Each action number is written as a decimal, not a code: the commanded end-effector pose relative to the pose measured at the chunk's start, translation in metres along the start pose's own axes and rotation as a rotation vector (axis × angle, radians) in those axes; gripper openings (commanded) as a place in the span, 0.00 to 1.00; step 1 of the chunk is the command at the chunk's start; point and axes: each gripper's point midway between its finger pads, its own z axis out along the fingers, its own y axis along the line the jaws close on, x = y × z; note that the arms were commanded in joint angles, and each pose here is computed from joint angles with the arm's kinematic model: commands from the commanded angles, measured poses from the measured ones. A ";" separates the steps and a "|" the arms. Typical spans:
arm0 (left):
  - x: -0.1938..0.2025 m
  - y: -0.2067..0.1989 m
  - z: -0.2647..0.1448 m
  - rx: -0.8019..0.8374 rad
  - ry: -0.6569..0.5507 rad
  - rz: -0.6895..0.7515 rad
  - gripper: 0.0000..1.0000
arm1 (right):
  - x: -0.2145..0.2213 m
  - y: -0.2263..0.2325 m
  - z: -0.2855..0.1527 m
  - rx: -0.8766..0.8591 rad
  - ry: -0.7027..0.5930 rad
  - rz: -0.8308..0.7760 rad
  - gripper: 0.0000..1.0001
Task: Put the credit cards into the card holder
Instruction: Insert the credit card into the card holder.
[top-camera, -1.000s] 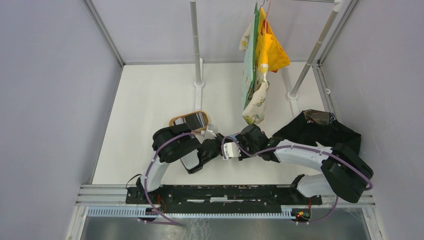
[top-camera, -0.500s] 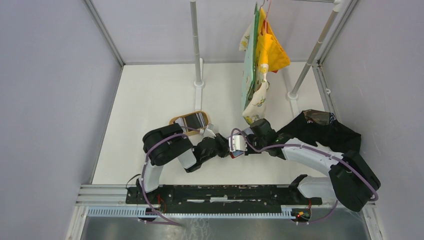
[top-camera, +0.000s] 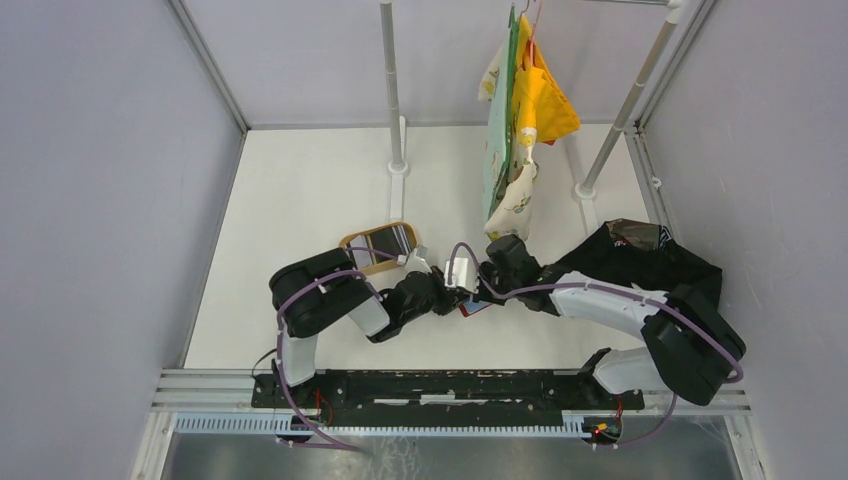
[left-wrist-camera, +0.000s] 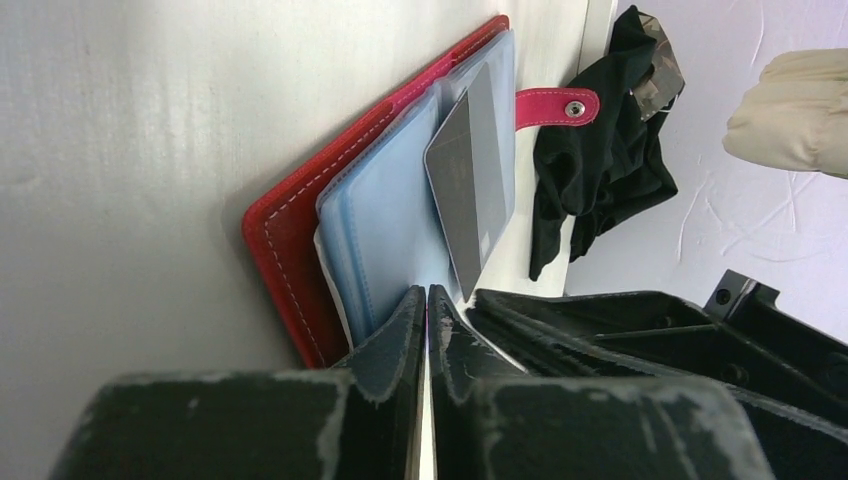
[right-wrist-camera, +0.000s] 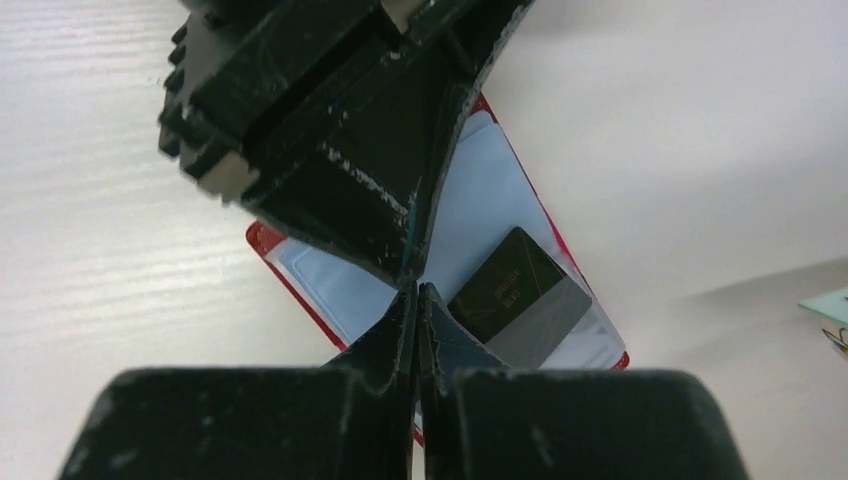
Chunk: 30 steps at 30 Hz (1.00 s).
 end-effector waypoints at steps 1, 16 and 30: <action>-0.007 0.031 -0.005 -0.118 -0.033 0.104 0.09 | -0.023 -0.028 0.010 0.136 0.012 0.089 0.02; -0.008 0.050 -0.013 -0.156 -0.045 0.090 0.06 | -0.013 -0.025 0.022 0.149 0.082 0.129 0.02; -0.007 0.058 -0.014 -0.166 -0.047 0.080 0.05 | 0.011 -0.035 0.020 0.223 0.181 0.144 0.02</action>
